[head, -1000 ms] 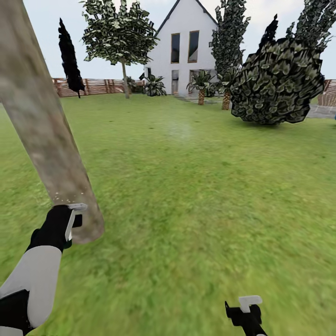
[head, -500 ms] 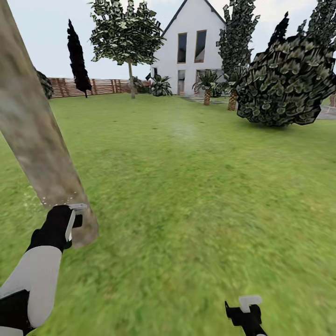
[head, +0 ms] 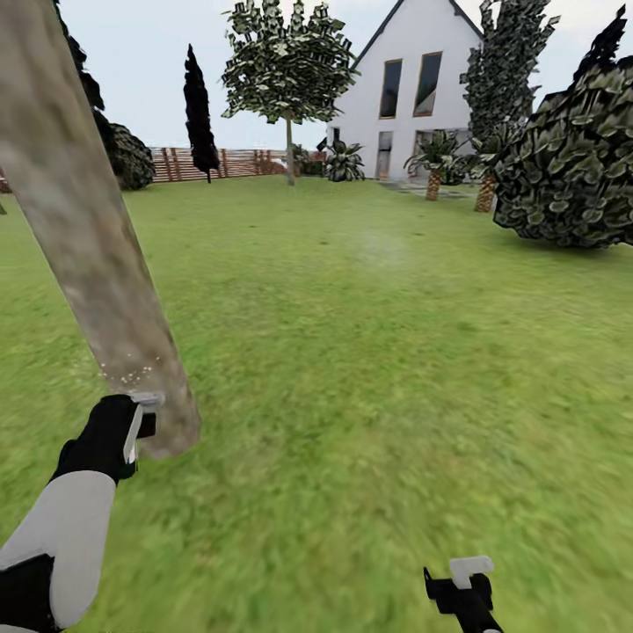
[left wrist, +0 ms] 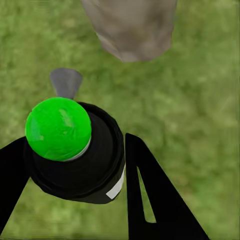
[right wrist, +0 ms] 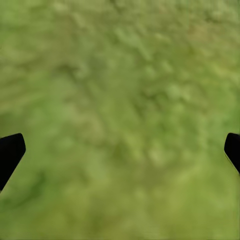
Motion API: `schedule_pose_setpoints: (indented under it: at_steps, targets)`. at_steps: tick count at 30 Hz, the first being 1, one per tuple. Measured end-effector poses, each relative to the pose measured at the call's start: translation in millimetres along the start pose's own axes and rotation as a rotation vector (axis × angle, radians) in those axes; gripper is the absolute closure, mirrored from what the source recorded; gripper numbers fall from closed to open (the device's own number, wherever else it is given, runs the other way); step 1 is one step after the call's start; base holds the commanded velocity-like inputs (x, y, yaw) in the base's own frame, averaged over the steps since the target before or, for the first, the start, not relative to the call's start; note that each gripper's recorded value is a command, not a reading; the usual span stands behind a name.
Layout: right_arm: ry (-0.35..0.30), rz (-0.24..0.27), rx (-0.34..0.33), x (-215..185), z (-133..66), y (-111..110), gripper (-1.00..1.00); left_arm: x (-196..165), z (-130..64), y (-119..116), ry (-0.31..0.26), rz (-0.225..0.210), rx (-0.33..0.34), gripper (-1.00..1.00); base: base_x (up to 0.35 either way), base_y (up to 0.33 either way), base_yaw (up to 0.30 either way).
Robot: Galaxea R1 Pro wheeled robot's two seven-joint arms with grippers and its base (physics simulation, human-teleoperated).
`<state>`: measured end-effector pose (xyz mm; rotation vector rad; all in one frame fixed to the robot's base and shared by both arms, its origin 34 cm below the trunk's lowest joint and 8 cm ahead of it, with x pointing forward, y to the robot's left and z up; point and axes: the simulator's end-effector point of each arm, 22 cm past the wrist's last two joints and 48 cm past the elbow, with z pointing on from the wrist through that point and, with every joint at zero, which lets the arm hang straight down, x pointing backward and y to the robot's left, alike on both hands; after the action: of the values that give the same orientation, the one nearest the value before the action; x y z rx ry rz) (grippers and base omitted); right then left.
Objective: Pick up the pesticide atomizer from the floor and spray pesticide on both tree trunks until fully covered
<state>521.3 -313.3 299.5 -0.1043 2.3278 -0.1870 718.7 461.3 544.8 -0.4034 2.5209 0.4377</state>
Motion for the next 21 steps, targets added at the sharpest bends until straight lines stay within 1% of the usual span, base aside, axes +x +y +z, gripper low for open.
schedule_pose_setpoints:
  at_steps: [2, 3, 4, 5, 6, 8, 9, 10, 11, 12, 14, 15, 16, 17, 19, 21]
  targets:
    - [0.001, -0.001, -0.001, 0.3, -0.1, 0.2, -1.00, -4.9, 3.3, 42.8, -0.004, -0.004, -0.065, 1.00, 0.136, -0.253, 0.276]
    - [0.001, 0.000, 0.000, 0.3, -0.1, 0.1, -1.00, -4.5, 4.2, 43.2, -0.004, -0.013, -0.058, 1.00, 0.152, -0.252, 0.276]
    - [0.001, -0.001, 0.000, 0.3, -0.1, 0.2, -1.00, 7.3, 5.3, 10.4, 0.017, 0.016, -0.026, 1.00, 0.160, -0.250, 0.275]
    - [0.001, 0.000, 0.000, 0.5, -0.1, -0.1, -1.00, 11.6, 3.5, -19.5, 0.023, -0.012, 0.040, 1.00, 0.176, -0.241, 0.272]
    - [0.001, 0.000, 0.000, 0.3, -0.1, 0.1, -1.00, 11.1, 3.6, -13.8, 0.021, 0.010, 0.016, 1.00, 0.184, -0.237, 0.271]
    - [0.001, 0.000, 0.000, 0.3, -0.1, 0.1, -1.00, 11.0, 4.4, -9.9, 0.022, 0.009, 0.012, 1.00, 0.189, -0.234, 0.269]
    - [0.001, 0.000, 0.000, 0.4, -0.2, 0.1, -1.00, 10.5, 5.0, -4.2, 0.021, 0.010, 0.002, 1.00, 0.193, -0.232, 0.264]
    - [0.001, 0.000, 0.000, 0.4, -0.1, 0.1, -1.00, 10.7, 6.6, 6.7, 0.022, 0.012, -0.018, 1.00, 0.215, -0.216, 0.259]
    - [0.001, -0.001, -0.001, 0.5, -0.1, 0.2, -1.00, 18.6, 11.1, 22.6, 0.033, 0.017, -0.044, 1.00, 0.226, -0.207, 0.254]
    - [0.001, 0.000, 0.000, 0.5, -0.2, 0.1, -1.00, 22.4, 12.8, 24.6, 0.037, 0.014, -0.044, 1.00, 0.230, -0.204, 0.250]
    - [0.000, 0.000, 0.000, 0.1, -0.1, 0.0, -1.00, 25.8, 13.3, 20.0, 0.041, 0.011, -0.036, 1.00, 0.233, -0.202, 0.240]
    - [0.000, 0.000, 0.000, 0.1, -0.1, 0.0, -1.00, 27.4, 12.9, 12.0, 0.044, 0.009, -0.022, 1.00, 0.234, -0.200, 0.224]
    - [0.001, 0.000, 0.000, 0.3, -0.2, 0.0, -1.00, 30.3, 11.0, -6.4, 0.047, 0.009, 0.006, 1.00, 0.236, -0.198, 0.217]
    - [0.001, 0.000, 0.000, 0.4, -0.2, 0.0, -1.00, 31.5, 10.0, -13.2, 0.048, 0.014, 0.013, 1.00, 0.238, -0.196, 0.208]
    - [0.001, 0.000, 0.000, 0.4, -0.2, 0.0, -1.00, 32.2, 9.2, -17.8, 0.048, 0.022, 0.015, 1.00, 0.239, -0.193, 0.183]
    - [0.000, 0.000, 0.000, 0.1, -0.1, 0.0, -1.00, 30.8, 9.4, -12.9, 0.045, 0.025, 0.006, 1.00, 0.241, -0.189, 0.061]
